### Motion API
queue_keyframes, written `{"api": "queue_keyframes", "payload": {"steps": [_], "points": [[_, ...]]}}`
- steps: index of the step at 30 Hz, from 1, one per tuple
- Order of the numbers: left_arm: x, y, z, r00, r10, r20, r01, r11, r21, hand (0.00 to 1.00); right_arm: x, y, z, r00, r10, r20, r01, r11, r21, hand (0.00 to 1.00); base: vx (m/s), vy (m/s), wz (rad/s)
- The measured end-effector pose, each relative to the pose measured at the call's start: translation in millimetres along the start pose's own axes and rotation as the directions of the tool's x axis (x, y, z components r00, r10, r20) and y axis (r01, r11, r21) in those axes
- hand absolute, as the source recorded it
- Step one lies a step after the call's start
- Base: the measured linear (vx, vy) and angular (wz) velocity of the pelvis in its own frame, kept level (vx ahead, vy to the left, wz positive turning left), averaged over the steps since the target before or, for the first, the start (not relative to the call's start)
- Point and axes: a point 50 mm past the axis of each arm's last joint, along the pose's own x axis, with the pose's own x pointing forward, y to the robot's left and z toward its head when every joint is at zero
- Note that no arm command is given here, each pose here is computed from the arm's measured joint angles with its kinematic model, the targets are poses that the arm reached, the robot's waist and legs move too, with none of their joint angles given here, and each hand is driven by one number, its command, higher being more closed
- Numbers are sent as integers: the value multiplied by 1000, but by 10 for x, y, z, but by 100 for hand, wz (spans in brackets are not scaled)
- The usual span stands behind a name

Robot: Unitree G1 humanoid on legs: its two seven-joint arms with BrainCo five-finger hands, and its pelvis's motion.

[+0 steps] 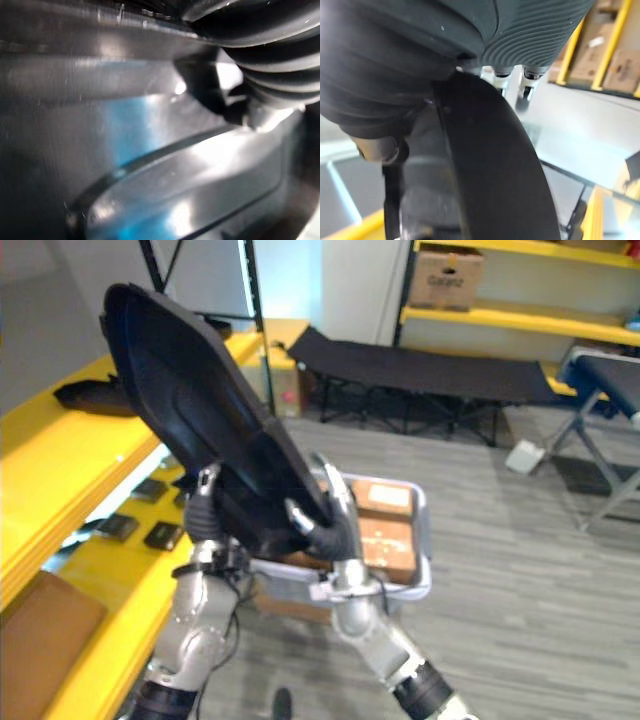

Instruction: Walk over and take plastic housings, then place them on the shelf

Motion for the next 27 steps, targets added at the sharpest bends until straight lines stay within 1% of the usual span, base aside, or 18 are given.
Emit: {"api": "queue_keyframes", "payload": {"steps": [3, 5, 7, 8, 9, 11, 13, 15, 17, 18, 22, 27], "points": [[-4, 6, -4, 1000, 14, 11, -14, 996, 83, 100, 23, -52, 20, 999, 1, -38, 3, 995, 96, 0, 2, 8, -6], [-19, 56, 13, 999, 42, 30, -46, 987, 151, 100, 37, -136, 50, 999, -15, -51, 22, 988, 150, 0, 10, 3, -7], [-60, 214, 47, 993, 103, 61, -115, 967, 228, 100, 56, -282, 87, 995, -71, -64, 84, 969, 232, 0, 19, 0, -6], [-93, 337, 54, 987, 147, 69, -160, 950, 268, 100, 59, -416, 105, 992, -109, -66, 123, 952, 280, 0, 26, -2, -9], [-133, 434, 47, 982, 179, 60, -189, 941, 281, 100, 33, -557, 106, 988, -138, -66, 152, 933, 325, 0, 26, -2, -11], [-186, 570, 48, 974, 220, 52, -225, 927, 300, 100, -46, -712, 46, 982, -160, -97, 185, 907, 379, 0, 34, -2, -16], [-230, 621, 43, 974, 220, 45, -223, 924, 311, 100, -193, -833, -72, 968, -187, -165, 238, 893, 382, 0, 39, -3, -10], [-274, 628, 51, 982, 183, 46, -188, 932, 310, 100, -435, -930, -288, 938, -204, -279, 294, 895, 336, 0, 36, 0, -13], [-315, 617, 79, 986, 160, 49, -167, 937, 306, 100, -635, -1001, -411, 910, -219, -353, 337, 886, 320, 0, 34, -2, -21], [-353, 629, 111, 986, 158, 62, -169, 937, 304, 100, -742, -1042, -449, 900, -216, -378, 350, 875, 333, 0, 39, -4, -15], [-419, 725, 178, 979, 181, 97, -201, 938, 282, 100, -905, -1158, -517, 893, -187, -409, 328, 893, 308, 0, 30, -4, -16], [-508, 865, 235, 966, 229, 119, -256, 918, 304, 100, -910, -1110, -572, 895, -140, -424, 295, 898, 326, 0, 18, -2, -2]]}}
